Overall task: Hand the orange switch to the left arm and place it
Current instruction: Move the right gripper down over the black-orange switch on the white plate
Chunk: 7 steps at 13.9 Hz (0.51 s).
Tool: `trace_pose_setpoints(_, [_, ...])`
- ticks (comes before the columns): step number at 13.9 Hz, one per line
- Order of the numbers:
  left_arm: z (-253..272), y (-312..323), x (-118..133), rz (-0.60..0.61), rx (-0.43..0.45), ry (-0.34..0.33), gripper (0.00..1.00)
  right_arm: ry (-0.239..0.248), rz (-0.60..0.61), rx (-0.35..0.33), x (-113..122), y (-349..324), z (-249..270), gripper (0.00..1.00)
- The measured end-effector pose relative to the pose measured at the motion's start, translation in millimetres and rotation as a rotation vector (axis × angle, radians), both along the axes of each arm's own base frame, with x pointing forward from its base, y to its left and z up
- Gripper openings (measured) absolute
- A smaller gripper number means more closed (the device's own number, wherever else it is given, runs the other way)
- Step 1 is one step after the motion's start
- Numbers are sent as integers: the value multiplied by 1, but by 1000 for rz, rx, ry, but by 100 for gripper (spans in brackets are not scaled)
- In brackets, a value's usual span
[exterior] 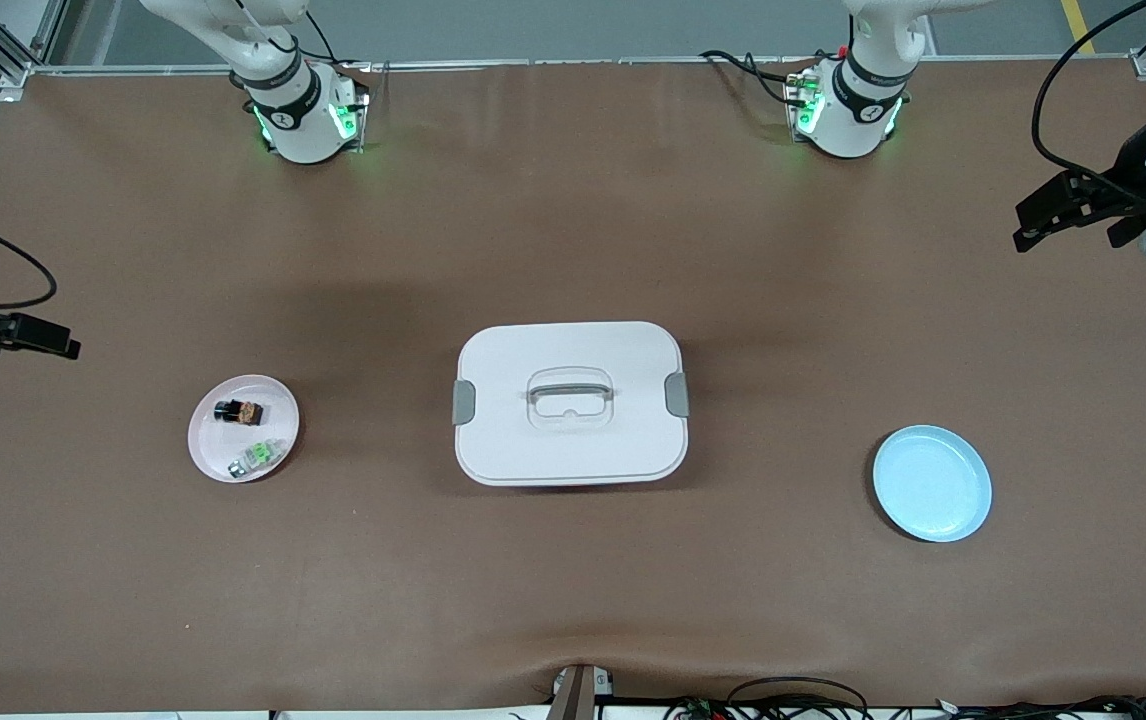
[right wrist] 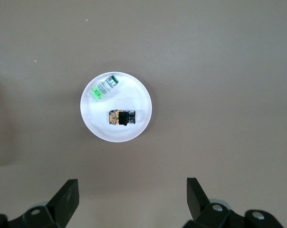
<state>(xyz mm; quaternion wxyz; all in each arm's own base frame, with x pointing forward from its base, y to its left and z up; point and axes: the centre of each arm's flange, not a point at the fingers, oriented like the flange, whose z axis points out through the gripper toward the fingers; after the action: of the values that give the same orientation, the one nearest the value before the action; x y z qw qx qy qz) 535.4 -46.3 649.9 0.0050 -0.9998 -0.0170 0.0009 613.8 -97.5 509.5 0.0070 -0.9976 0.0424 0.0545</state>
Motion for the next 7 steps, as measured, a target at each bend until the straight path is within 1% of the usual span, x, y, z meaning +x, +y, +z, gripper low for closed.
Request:
trace_pose_setpoints(2, [-1, 3, 1, 5, 0, 2, 100, 7, -25, 15, 5, -9, -32, 100])
trace_pose_setpoints(4, [-4, 6, 3, 11, -1, 8, 100, -2, -45, 23, 5, -14, -67, 100])
trace_pose_setpoints(7, [-14, 8, 9, 14, -3, 22, 100, -18, -120, 66, -2, -9, -115, 100])
